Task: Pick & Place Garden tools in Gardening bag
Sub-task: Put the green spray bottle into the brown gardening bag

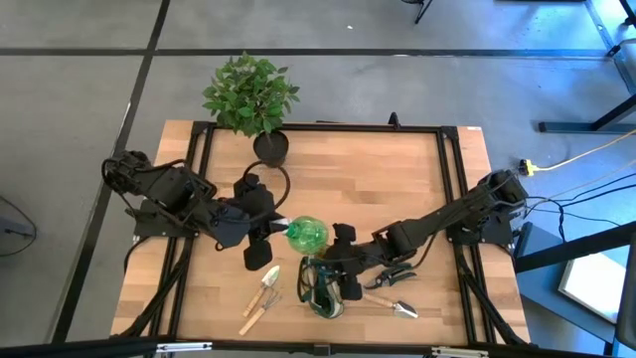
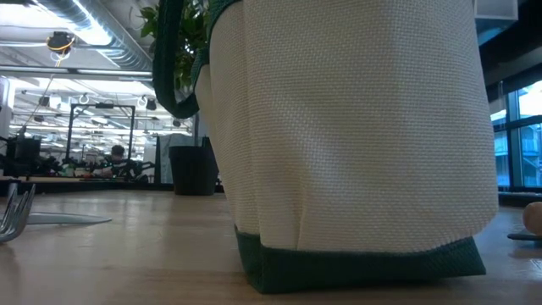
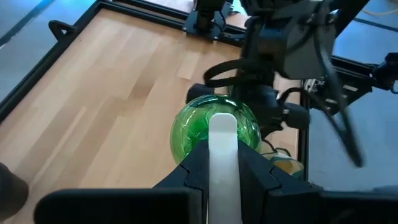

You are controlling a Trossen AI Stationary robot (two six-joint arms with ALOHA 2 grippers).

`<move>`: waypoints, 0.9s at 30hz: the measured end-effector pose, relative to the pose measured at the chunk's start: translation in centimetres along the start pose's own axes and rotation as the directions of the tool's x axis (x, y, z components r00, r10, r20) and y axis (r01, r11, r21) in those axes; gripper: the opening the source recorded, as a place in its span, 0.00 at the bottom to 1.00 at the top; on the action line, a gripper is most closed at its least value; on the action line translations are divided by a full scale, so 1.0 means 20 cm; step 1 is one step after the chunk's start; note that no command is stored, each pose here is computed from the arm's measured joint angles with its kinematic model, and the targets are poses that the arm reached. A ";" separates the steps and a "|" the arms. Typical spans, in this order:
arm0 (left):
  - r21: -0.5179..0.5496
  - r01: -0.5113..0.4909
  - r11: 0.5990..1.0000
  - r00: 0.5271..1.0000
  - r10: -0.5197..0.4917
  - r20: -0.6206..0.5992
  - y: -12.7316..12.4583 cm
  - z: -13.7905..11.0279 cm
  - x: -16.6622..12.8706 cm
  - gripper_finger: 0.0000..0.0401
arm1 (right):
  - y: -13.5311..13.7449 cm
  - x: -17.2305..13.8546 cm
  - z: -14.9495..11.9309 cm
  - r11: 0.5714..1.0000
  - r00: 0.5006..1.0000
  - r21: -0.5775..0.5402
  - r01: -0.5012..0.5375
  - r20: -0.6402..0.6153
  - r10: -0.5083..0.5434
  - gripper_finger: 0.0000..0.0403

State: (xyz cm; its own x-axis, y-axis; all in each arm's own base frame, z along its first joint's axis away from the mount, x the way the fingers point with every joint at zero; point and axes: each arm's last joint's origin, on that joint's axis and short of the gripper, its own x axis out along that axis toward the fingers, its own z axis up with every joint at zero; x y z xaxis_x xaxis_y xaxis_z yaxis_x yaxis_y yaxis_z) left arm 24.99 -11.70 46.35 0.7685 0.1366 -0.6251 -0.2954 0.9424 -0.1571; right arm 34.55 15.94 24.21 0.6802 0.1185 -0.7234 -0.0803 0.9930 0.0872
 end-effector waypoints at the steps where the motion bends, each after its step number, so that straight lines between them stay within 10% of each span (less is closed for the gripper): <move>1: -0.001 0.000 1.000 1.000 0.000 0.002 0.00 0.00 0.00 0.09 | 0.00 0.00 0.00 1.000 1.000 0.006 0.002 -0.003 -0.002 0.61; 27: -0.016 -0.033 0.999 0.999 0.032 -0.025 0.01 -0.02 0.00 0.09 | -0.01 0.14 -0.04 0.996 0.996 -0.027 0.082 -0.018 -0.082 0.71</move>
State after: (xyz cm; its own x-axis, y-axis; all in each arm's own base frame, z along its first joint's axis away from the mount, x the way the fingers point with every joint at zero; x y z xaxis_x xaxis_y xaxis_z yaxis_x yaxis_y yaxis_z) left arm 24.71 -11.55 46.08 0.7442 0.1593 -0.6486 -0.3296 0.9323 -0.1492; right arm 35.87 16.05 21.68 0.6715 0.0367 -0.7401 -0.0441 0.9990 0.0095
